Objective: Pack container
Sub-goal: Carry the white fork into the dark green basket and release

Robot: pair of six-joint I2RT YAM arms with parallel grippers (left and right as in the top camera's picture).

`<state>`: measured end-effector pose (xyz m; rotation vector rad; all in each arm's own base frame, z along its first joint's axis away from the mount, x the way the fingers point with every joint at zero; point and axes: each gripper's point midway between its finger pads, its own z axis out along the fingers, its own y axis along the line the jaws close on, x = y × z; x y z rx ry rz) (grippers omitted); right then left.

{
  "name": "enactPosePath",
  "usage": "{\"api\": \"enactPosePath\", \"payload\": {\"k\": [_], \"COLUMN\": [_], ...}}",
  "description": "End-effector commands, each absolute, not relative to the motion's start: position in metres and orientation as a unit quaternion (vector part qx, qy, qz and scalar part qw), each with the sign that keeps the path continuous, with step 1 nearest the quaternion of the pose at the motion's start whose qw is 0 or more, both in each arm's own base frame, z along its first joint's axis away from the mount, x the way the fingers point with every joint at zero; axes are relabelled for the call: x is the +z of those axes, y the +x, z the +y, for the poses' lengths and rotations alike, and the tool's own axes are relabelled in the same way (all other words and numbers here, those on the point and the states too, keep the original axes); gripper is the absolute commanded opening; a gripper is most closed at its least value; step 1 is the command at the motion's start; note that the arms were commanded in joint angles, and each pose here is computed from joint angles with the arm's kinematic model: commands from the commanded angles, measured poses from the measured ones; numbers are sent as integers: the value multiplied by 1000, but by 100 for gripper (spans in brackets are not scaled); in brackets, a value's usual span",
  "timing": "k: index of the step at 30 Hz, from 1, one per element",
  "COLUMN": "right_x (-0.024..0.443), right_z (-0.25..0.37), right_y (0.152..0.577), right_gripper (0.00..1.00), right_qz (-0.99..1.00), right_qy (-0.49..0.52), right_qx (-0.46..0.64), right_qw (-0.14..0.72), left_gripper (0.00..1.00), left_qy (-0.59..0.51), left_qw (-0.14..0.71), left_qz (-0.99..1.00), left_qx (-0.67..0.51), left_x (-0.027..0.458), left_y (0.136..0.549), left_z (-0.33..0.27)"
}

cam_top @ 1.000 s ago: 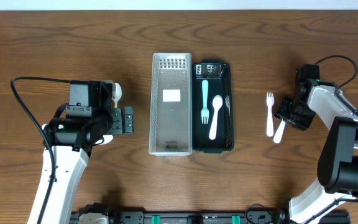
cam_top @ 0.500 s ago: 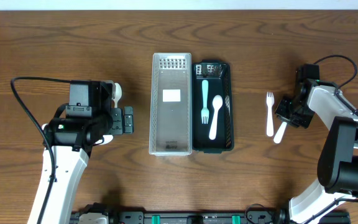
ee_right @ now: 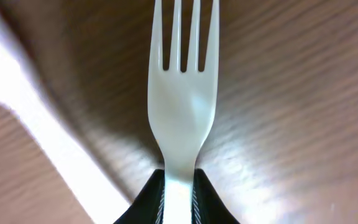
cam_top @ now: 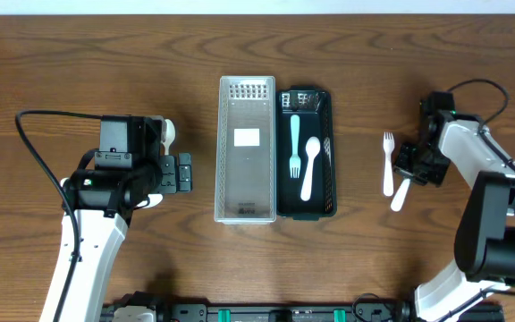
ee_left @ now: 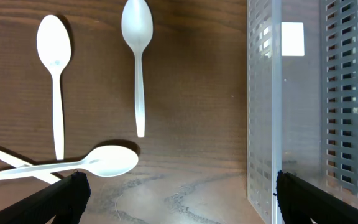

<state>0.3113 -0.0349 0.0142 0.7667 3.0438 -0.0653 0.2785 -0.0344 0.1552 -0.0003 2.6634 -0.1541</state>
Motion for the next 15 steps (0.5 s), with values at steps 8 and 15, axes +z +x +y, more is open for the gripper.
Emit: {"api": "enactPosePath", "payload": {"k": [8, 15], "right_x": [213, 191], "right_z": [93, 161], "right_y": [378, 367], "right_gripper": [1, 1], "right_qz": [966, 972], "right_qy": [86, 60], "right_qx": [69, 91], "right_qw": [232, 208], "left_gripper": [98, 98], "left_qy": [-3, -3], "left_qw": [242, 242], "left_qz": [969, 969], "left_qx": [-58, -58], "left_x": [161, 161], "left_y": [281, 281], "left_z": [-34, -34]}}
